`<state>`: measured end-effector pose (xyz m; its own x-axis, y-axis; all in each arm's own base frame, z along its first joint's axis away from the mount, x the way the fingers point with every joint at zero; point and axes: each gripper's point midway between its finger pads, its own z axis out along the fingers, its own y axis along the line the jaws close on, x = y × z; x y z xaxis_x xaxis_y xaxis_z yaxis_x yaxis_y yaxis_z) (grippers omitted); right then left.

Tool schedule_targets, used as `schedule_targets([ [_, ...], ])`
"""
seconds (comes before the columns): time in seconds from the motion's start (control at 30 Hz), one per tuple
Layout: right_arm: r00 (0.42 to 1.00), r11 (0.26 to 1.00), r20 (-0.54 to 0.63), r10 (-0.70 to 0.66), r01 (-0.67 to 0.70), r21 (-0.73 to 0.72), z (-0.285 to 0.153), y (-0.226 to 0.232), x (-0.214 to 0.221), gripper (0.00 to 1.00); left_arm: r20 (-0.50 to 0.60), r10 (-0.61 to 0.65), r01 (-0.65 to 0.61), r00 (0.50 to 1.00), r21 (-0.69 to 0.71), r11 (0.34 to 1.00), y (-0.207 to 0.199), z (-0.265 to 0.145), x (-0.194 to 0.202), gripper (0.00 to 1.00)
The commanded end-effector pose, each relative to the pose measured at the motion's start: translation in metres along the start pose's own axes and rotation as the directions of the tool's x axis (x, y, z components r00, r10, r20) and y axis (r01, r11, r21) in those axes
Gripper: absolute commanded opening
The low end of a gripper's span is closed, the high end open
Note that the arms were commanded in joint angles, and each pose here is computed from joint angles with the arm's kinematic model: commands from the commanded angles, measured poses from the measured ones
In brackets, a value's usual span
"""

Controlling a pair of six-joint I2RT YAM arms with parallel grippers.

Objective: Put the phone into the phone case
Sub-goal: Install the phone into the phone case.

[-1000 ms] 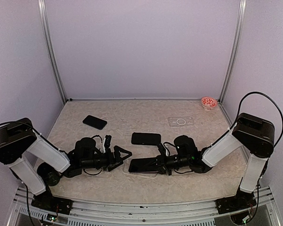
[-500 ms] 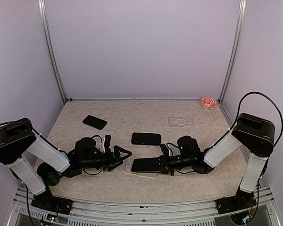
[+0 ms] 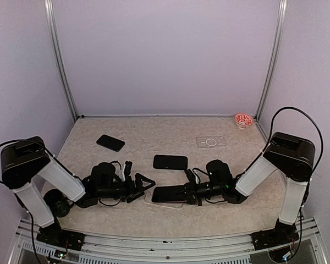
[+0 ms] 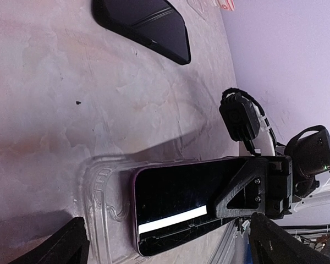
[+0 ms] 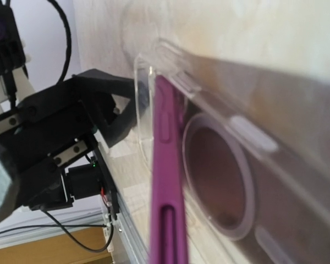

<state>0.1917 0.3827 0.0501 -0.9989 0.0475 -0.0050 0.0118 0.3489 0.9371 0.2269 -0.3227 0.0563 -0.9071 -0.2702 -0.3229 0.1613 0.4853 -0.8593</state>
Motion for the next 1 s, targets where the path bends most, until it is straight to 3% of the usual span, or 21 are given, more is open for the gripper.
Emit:
schedule_targets([
  [0.0, 1.0, 1.0, -0.021, 0.003, -0.003, -0.009, 0.006, -0.004, -0.001, 0.0, -0.021, 0.012, -0.011, 1.0, 0.035, 0.999, -0.01, 0.007, 0.004, 0.99],
  [0.73, 1.0, 1.0, -0.027, 0.015, -0.016, -0.023, 0.028, -0.003, -0.016, 0.0, -0.05, 0.017, -0.014, 0.999, 0.059, 0.998, -0.019, 0.012, 0.012, 0.99],
  [0.97, 0.996, 0.998, -0.09, -0.015, 0.009, -0.069, 0.034, 0.006, -0.01, 0.0, -0.054, 0.041, -0.038, 0.998, 0.047, 0.998, -0.019, 0.013, 0.011, 0.99],
])
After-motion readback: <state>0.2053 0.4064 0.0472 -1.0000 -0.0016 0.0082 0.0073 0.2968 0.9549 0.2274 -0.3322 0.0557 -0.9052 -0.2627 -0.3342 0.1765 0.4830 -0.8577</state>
